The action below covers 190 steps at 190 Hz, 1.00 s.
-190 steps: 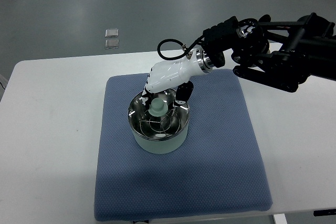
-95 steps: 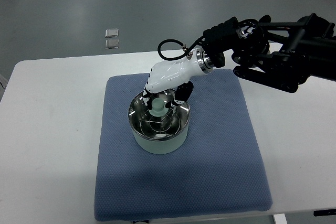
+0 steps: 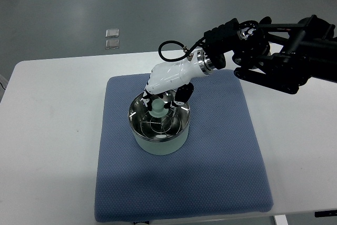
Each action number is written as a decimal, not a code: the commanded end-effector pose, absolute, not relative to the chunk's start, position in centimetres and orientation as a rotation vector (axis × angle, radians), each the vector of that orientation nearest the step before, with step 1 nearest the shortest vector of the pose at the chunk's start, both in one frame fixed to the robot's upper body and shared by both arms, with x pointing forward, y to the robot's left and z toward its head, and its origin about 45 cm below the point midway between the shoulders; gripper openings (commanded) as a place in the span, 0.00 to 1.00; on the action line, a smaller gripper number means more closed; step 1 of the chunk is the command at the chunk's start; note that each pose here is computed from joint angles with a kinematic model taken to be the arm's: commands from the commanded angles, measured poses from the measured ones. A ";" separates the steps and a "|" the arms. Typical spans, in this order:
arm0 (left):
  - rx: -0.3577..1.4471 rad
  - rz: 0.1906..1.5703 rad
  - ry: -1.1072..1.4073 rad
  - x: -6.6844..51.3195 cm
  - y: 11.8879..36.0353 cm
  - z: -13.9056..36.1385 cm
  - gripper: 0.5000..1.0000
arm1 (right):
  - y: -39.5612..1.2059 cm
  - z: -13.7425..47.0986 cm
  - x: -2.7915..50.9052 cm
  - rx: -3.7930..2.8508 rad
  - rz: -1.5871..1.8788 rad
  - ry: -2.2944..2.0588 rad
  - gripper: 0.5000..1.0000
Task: Open lid and place right of pot
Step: 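Lift the glass lid off the saucepan with the right hand, then carry the lid beside the saucepan and set it on the mat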
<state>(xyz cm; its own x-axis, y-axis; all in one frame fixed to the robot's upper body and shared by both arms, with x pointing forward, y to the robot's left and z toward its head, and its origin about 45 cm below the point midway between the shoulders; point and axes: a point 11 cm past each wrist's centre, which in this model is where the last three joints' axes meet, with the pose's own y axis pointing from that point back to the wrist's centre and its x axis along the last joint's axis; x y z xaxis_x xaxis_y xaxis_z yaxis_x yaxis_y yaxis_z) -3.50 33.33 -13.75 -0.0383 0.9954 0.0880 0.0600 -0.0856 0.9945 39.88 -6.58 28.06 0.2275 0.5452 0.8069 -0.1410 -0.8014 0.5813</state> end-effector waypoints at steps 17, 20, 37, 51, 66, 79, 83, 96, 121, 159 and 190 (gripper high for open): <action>1.297 1.276 1.240 -3.5 33.3 -13.7 1.00 | -6.5 28.6 40.1 1.958 1.630 0.357 0.00; 1.297 1.276 1.240 -3.5 33.3 -13.7 1.00 | -6.5 28.6 40.1 1.958 1.630 0.357 0.00; 1.297 1.276 1.240 -3.5 33.3 -13.7 1.00 | -6.1 29.4 40.2 1.972 1.641 0.337 0.00; 1.297 1.276 1.240 -3.5 33.3 -13.7 1.00 | -6.1 29.5 40.2 1.973 1.642 0.335 0.00; 1.298 1.275 1.241 -3.5 33.3 -13.7 1.00 | -6.2 29.7 40.3 1.974 1.644 0.327 0.00; 1.298 1.275 1.241 -3.5 33.3 -13.7 1.00 | -6.2 29.7 40.3 1.974 1.644 0.325 0.00; 1.297 1.276 1.240 -3.5 33.3 -13.7 1.00 | -6.2 29.7 40.3 1.974 1.644 0.327 0.00; 1.298 1.275 1.241 -3.5 33.3 -13.7 1.00 | -6.2 29.7 40.3 1.974 1.644 0.327 0.00; 1.298 1.275 1.241 -3.5 33.3 -13.7 1.00 | -6.4 29.9 40.4 1.973 1.646 0.316 0.00; 1.297 1.276 1.240 -3.5 33.3 -13.7 1.00 | -6.2 31.5 40.9 1.989 1.663 0.269 0.00; 1.297 1.276 1.240 -3.5 33.3 -13.7 1.00 | -7.0 32.5 41.5 1.991 1.658 0.226 0.00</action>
<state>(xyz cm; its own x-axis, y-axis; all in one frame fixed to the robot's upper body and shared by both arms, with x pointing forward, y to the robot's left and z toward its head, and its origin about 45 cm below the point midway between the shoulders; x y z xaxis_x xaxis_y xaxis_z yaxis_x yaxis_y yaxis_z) -3.51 33.33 -13.75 -0.0383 0.9954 0.0875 0.0601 -0.0852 0.9946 41.21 -6.64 32.04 0.2275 0.4609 0.8578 -0.1924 -0.8423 0.5036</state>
